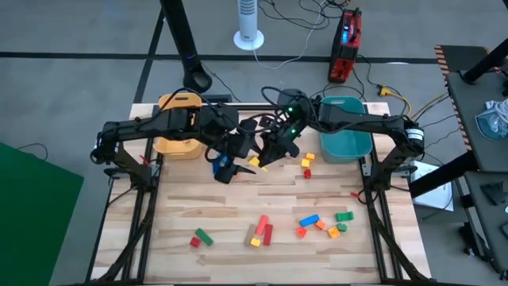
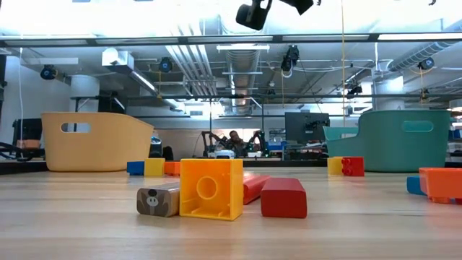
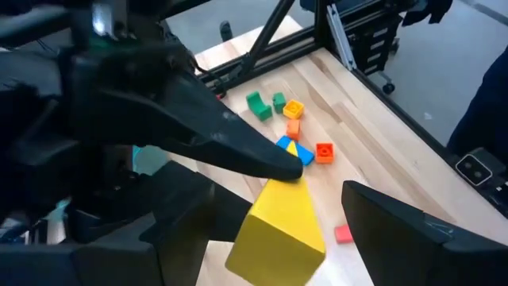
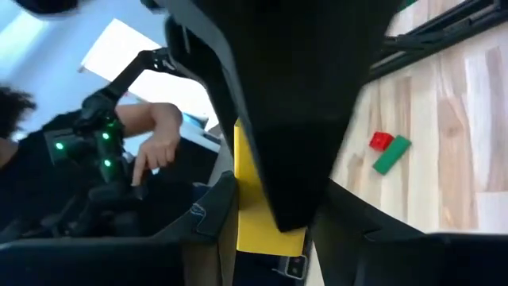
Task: Sort blocks by size
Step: Put the yellow block into the yellow bin
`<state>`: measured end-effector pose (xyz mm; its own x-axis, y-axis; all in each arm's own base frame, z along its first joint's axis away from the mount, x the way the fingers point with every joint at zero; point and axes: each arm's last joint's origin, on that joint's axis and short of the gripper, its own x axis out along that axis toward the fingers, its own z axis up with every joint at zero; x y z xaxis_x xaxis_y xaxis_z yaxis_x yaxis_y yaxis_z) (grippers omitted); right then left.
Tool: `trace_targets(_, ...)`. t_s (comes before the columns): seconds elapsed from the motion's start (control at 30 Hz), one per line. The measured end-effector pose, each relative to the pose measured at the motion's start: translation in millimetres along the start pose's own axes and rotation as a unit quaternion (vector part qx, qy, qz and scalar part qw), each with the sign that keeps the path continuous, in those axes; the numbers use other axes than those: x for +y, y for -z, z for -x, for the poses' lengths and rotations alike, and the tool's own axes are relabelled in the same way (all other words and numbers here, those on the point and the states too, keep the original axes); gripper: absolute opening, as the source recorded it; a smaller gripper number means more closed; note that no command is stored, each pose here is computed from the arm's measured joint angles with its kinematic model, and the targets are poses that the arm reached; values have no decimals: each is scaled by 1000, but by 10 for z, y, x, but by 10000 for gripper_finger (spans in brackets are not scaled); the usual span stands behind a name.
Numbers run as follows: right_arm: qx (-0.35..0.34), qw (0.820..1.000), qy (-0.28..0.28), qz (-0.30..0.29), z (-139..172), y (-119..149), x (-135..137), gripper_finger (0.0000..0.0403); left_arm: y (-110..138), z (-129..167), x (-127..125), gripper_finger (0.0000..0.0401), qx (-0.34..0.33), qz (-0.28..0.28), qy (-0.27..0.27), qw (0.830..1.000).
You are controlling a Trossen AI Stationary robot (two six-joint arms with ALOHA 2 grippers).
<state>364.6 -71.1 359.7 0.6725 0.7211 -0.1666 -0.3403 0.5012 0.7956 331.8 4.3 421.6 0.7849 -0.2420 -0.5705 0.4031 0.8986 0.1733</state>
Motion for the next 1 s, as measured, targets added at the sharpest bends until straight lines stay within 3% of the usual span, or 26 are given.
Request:
trace_targets(0.2,0,1000,-2,-7,-3,-2,3,112,6,-2,-2,219,3,0,1,1000)
trace_targets(0.5,14,1000,-17,11,-58,25,33,112,-10,8,-17,96,2,2,4,1000)
trace_targets(0.7,-4,1000,1,21,-41,2,31,98,-61,141,-19,84,12,34,2,999)
trace_targets(1.0,-69,995,71,-23,364,-130,-190,166,-31,570,-5,85,118,99,-66,986)
